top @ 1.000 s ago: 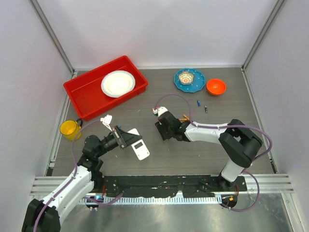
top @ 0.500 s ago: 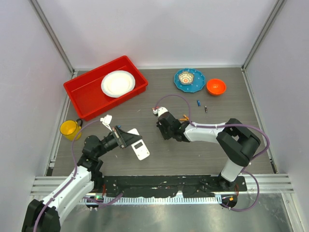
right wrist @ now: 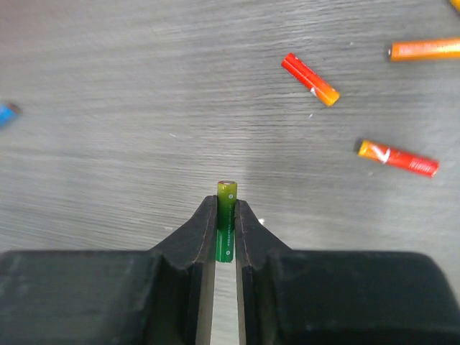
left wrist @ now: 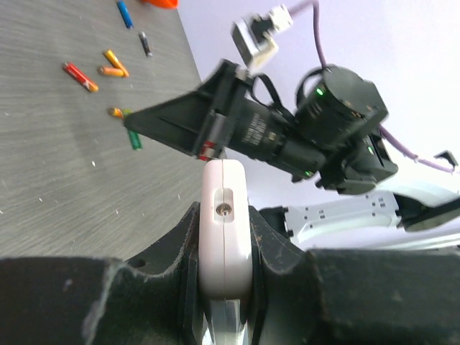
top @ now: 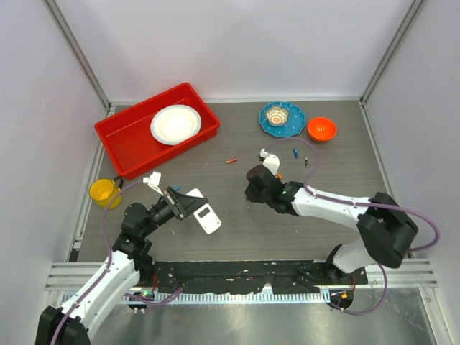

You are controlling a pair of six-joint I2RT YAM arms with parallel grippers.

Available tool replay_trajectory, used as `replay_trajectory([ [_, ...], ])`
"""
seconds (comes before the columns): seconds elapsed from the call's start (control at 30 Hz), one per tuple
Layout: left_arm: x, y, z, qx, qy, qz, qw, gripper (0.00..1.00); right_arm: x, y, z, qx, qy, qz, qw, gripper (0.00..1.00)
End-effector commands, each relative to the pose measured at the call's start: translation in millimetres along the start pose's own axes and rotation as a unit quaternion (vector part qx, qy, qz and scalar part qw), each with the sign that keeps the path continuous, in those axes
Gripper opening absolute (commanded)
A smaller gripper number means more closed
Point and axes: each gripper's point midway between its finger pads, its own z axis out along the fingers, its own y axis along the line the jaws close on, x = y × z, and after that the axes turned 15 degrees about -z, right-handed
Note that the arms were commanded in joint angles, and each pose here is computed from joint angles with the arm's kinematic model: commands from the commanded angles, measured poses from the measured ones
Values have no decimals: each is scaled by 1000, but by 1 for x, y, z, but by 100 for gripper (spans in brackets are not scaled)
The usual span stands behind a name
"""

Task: Load the batteries into the remote control

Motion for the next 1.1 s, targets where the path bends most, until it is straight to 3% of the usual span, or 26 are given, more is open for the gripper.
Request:
replay_trajectory([
  [0.0,-28,-13,3,13,-73,29,997,0,-19,4,-15,5,-44,259,965,1],
  [0.1,-40,-11,2,6,-108,37,993,0,-16,-8,-14,56,-43,338,939,1],
  [0.4,-58,-11,-1,-1,-161,52,986,0,7,-30,-16,174,-44,420,890,1],
  [0.83,-54,9,-4,-37,-157,47,986,0,37,-30,14,220,-41,423,878,1],
  [0.9,-55,8,-4,-36,-157,49,986,0,40,-29,17,219,-37,420,880,4],
  [1.07,-55,9,-4,-38,-157,51,986,0,42,-29,18,216,-32,400,890,31],
])
